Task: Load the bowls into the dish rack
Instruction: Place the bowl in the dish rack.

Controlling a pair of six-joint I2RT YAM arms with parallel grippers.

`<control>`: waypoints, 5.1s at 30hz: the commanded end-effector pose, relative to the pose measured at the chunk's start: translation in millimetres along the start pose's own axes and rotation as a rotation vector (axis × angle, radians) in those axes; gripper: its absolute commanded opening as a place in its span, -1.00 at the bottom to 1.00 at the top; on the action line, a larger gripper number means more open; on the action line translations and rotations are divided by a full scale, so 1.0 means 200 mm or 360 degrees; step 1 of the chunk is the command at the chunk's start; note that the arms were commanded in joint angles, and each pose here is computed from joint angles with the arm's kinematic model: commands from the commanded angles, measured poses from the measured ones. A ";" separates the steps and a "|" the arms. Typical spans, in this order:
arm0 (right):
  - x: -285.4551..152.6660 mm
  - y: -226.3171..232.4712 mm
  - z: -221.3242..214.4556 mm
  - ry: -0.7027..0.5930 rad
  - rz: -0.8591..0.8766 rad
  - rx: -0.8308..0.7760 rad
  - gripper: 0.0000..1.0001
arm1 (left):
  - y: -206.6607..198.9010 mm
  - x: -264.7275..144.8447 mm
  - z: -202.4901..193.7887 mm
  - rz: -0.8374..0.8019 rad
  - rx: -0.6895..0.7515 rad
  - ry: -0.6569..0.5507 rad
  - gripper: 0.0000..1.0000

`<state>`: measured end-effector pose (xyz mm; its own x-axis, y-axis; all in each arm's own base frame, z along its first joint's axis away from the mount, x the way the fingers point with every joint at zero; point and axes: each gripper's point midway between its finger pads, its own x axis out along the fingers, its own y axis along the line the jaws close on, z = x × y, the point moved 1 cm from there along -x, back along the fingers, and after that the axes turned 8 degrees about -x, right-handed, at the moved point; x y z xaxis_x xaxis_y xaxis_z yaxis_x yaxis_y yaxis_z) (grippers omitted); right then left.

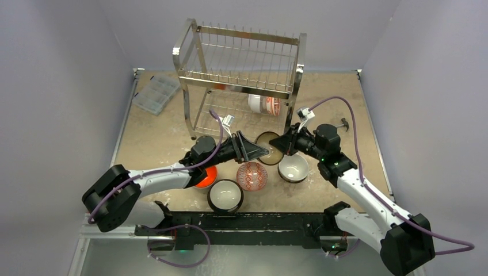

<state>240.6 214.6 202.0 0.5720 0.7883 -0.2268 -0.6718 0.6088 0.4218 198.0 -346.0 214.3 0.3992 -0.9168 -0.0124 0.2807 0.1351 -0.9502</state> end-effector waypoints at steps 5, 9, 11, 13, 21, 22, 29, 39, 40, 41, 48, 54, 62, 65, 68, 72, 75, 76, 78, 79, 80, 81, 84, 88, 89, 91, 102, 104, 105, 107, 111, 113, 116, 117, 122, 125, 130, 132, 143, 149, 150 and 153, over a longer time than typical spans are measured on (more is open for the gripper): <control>0.00 0.09 0.15 -0.0144 0.0106 -0.0005 -0.71 | -0.12 0.04 -0.03 -0.0249 -0.0001 0.0100 -0.87; 0.00 0.09 0.16 -0.0144 0.0103 -0.0003 -0.21 | -0.10 0.05 -0.02 -0.0230 -0.0006 0.0083 -1.00; 0.00 0.09 0.16 -0.0146 0.0091 -0.0002 0.03 | -0.09 0.05 0.00 -0.0219 -0.0003 0.0071 -1.00; 0.00 0.09 0.16 -0.0151 0.0084 -0.0005 0.23 | -0.07 0.04 0.02 -0.0202 -0.0004 0.0055 -1.00; -0.02 0.08 0.19 -0.0182 0.0046 -0.0018 0.86 | 0.05 -0.02 0.14 -0.0017 0.0103 -0.0048 -1.00; -0.02 0.08 0.19 -0.0188 0.0040 -0.0020 0.91 | 0.08 -0.03 0.15 0.0032 0.0140 -0.0063 -1.00; -0.04 0.08 0.22 -0.0219 0.0022 -0.0046 0.98 | 0.16 -0.12 0.30 0.0287 0.0389 -0.0234 -1.00; -0.04 0.07 0.21 -0.0208 0.0013 -0.0051 0.97 | 0.15 -0.26 0.59 0.0602 0.0827 -0.0627 -1.00; -0.04 0.07 0.21 -0.0204 0.0013 -0.0048 0.98 | 0.15 -0.28 0.62 0.0633 0.0853 -0.0672 -1.00; -0.04 0.07 0.20 -0.0203 0.0013 -0.0048 0.98 | 0.16 -0.29 0.64 0.0660 0.0869 -0.0715 -1.00; -0.04 0.07 0.20 -0.0196 0.0006 -0.0056 0.98 | 0.17 -0.32 0.78 0.0758 0.0933 -0.0937 -1.00; -0.03 0.06 0.20 -0.0183 -0.0003 -0.0066 0.98 | 0.16 -0.25 0.84 0.0727 0.0996 -0.0984 -1.00; -0.03 0.06 0.20 -0.0171 -0.0016 -0.0072 0.98 | 0.23 -0.16 0.97 0.0815 0.1096 -0.1057 -1.00; -0.03 0.05 0.21 -0.0173 -0.0032 -0.0071 0.98 | 0.26 -0.14 1.03 0.0850 0.1129 -0.1085 -1.00; -0.04 0.05 0.22 -0.0177 -0.0038 -0.0073 0.98 | 0.31 -0.13 1.08 0.0885 0.1147 -0.1108 -1.00; -0.04 0.05 0.22 -0.0169 -0.0046 -0.0079 0.98 | 0.36 -0.13 1.15 0.0911 0.1179 -0.1144 -1.00; -0.04 0.05 0.22 -0.0167 -0.0050 -0.0080 0.97 | 0.38 -0.09 1.19 0.0906 0.1234 -0.1136 -1.00; -0.04 0.05 0.21 -0.0165 -0.0050 -0.0078 0.98 | 0.39 -0.08 1.20 0.0905 0.1268 -0.1130 -1.00; -0.04 0.04 0.22 -0.0166 -0.0058 -0.0082 0.98 | 0.41 -0.06 1.22 0.0905 0.1305 -0.1140 -1.00; -0.04 0.04 0.21 -0.0162 -0.0064 -0.0081 0.98 | 0.42 -0.05 1.23 0.0916 0.1316 -0.1149 -1.00; -0.04 0.04 0.21 -0.0162 -0.0070 -0.0083 0.97 | 0.43 -0.05 1.24 0.0928 0.1334 -0.1154 -1.00; -0.04 0.03 0.22 -0.0166 -0.0077 -0.0086 0.97 | 0.45 -0.03 1.26 0.0941 0.1353 -0.1148 -1.00; -0.04 0.03 0.22 -0.0163 -0.0088 -0.0092 0.98 | 0.50 0.03 1.28 0.0969 0.1392 -0.1117 -1.00; -0.04 0.02 0.23 -0.0158 -0.0110 -0.0106 0.98 | 0.54 0.08 1.32 0.0989 0.1425 -0.1120 -1.00; -0.05 0.02 0.23 -0.0158 -0.0116 -0.0108 0.98 | 0.55 0.09 1.34 0.0993 0.1434 -0.1129 -1.00; -0.05 0.01 0.23 -0.0156 -0.0122 -0.0111 0.98 | 0.56 0.10 1.36 0.1002 0.1450 -0.1140 -1.00; -0.05 0.00 0.22 -0.0141 -0.0146 -0.0136 0.98 | 0.70 0.16 1.42 0.1149 0.1594 -0.1047 -1.00; -0.05 0.00 0.22 -0.0139 -0.0146 -0.0137 0.98 | 0.70 0.19 1.43 0.1150 0.1627 -0.1026 -1.00; -0.05 0.00 0.22 -0.0140 -0.0146 -0.0139 0.98 | 0.71 0.19 1.44 0.1157 0.1633 -0.1016 -1.00; -0.05 0.00 0.23 -0.0141 -0.0146 -0.0140 0.98 | 0.72 0.21 1.44 0.1170 0.1645 -0.0997 -1.00; -0.05 -0.01 0.23 -0.0141 -0.0155 -0.0144 0.98 | 0.74 0.23 1.45 0.1164 0.1681 -0.0974 -1.00; -0.05 -0.01 0.22 -0.0139 -0.0156 -0.0148 0.98 | 0.74 0.24 1.45 0.1131 0.1692 -0.0961 -1.00; -0.04 -0.01 0.22 -0.0137 -0.0157 -0.0147 0.98 | 0.73 0.25 1.44 0.1097 0.1697 -0.0950 -1.00; -0.04 -0.01 0.22 -0.0138 -0.0157 -0.0147 0.98 | 0.73 0.26 1.43 0.1085 0.1702 -0.0944 -1.00; -0.04 -0.01 0.23 -0.0139 -0.0154 -0.0148 0.98 | 0.70 0.24 1.44 0.1068 0.1698 -0.0971 -0.51; -0.04 -0.01 0.23 -0.0138 -0.0150 -0.0149 0.98 | 0.67 0.20 1.46 0.1098 0.1659 -0.1027 0.11; -0.04 0.00 0.23 -0.0138 -0.0138 -0.0146 0.98 | 0.62 0.11 1.47 0.1180 0.1576 -0.1131 0.70; -0.04 0.00 0.23 -0.0139 -0.0132 -0.0145 0.98 | 0.60 0.08 1.46 0.1175 0.1548 -0.1149 0.77; -0.02 0.02 0.23 -0.0144 -0.0086 -0.0124 0.98 | 0.47 -0.02 1.26 0.0889 0.1281 -0.1122 0.87; -0.02 0.04 0.24 -0.0147 -0.0049 -0.0115 0.98 | 0.42 -0.08 1.10 0.0687 0.1077 -0.1105 0.86; -0.02 0.04 0.23 -0.0146 -0.0045 -0.0112 0.98 | 0.41 -0.07 1.07 0.0648 0.1070 -0.1070 0.86; -0.02 0.05 0.24 -0.0154 -0.0030 -0.0107 0.98 | 0.41 -0.05 0.97 0.0559 0.1078 -0.0950 0.85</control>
<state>251.6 207.0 220.8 0.6343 0.7389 -0.2276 -0.6452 0.6681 0.3706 405.9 -229.2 155.2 0.9388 -0.3375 -0.0691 0.2716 0.8485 -0.4542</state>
